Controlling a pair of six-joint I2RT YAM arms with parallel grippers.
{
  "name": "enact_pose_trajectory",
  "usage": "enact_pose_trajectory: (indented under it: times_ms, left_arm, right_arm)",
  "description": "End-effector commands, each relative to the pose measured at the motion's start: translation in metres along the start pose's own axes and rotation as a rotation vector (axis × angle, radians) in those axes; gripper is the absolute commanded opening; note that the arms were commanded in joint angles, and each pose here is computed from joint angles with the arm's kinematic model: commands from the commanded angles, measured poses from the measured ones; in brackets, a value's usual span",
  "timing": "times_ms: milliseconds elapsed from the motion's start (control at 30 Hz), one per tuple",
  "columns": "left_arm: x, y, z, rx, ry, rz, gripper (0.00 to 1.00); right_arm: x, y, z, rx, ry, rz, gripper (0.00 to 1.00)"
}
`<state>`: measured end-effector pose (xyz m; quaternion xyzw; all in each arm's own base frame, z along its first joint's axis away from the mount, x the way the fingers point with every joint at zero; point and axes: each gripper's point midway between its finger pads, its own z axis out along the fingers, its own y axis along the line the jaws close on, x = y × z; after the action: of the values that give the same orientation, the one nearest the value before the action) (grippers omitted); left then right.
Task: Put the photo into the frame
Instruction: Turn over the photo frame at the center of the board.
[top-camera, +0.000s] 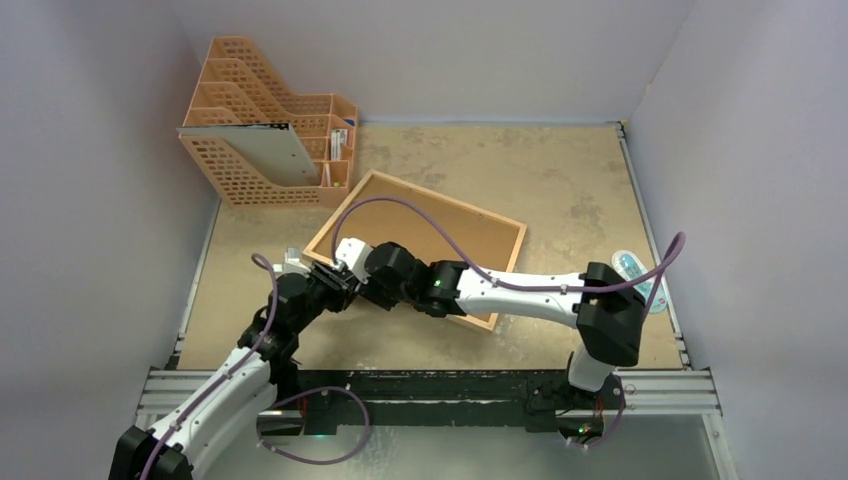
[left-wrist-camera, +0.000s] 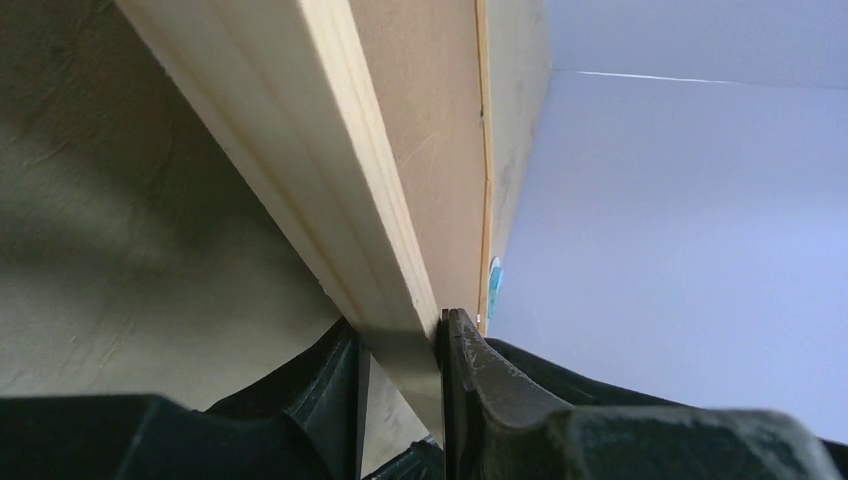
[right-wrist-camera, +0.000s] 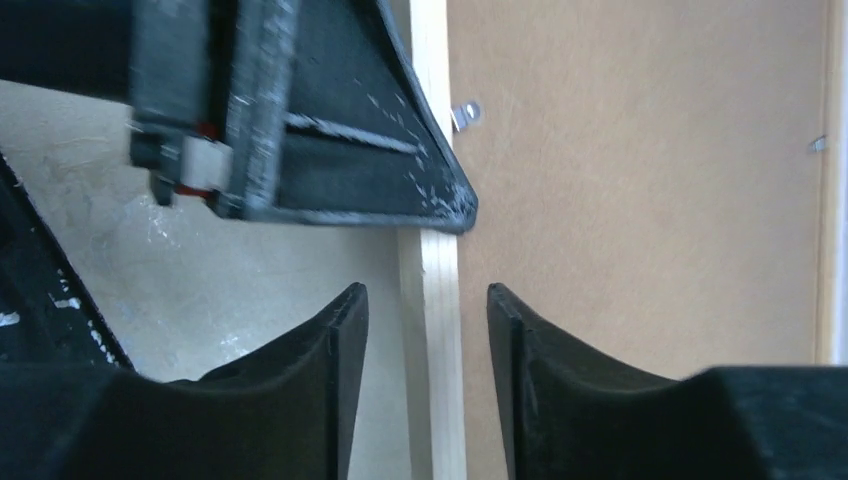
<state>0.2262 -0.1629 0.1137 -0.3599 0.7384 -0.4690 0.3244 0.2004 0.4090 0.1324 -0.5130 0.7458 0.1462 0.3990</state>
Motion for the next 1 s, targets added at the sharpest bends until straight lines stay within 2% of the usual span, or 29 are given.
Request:
enact_pose_trajectory:
  times_ms: [0,100,267,400,633,767,867,933,967]
  left_arm:
    - [-0.007,-0.024,0.001,0.033,-0.018,0.039,0.0]
    - [-0.008,-0.031,0.002,0.025,-0.012,0.045,0.0]
    - [-0.009,-0.035,0.001,0.017,-0.012,0.035,0.0]
    - [-0.008,-0.036,0.0,0.011,-0.008,0.036,0.0]
    - [-0.006,-0.04,-0.002,0.022,0.007,0.024,0.0]
    - [-0.002,-0.043,-0.004,0.028,0.029,0.02,0.0]
    - [-0.002,-0.047,-0.006,0.023,0.033,0.034,0.0]
    - [-0.005,-0.051,-0.009,0.006,0.028,0.059,0.1]
    - [-0.006,-0.053,-0.01,-0.003,0.024,0.078,0.17]
  right_arm:
    - [-0.017,-0.008,-0.005,0.142,-0.007,-0.05,0.54]
    - [-0.006,-0.009,-0.007,0.221,0.028,-0.076,0.61]
    - [0.022,-0.02,-0.015,0.404,0.105,-0.125,0.63]
    - [0.038,-0.031,-0.024,0.494,0.123,-0.169,0.61]
    - [0.048,-0.046,-0.031,0.609,0.131,-0.238,0.51]
    - [0.039,-0.053,-0.036,0.675,0.106,-0.249,0.39]
    - [0.029,-0.054,-0.042,0.69,0.089,-0.269,0.21]
    - [0.022,-0.053,-0.046,0.674,0.069,-0.261,0.05]
    - [0.02,-0.052,-0.046,0.655,0.062,-0.253,0.0]
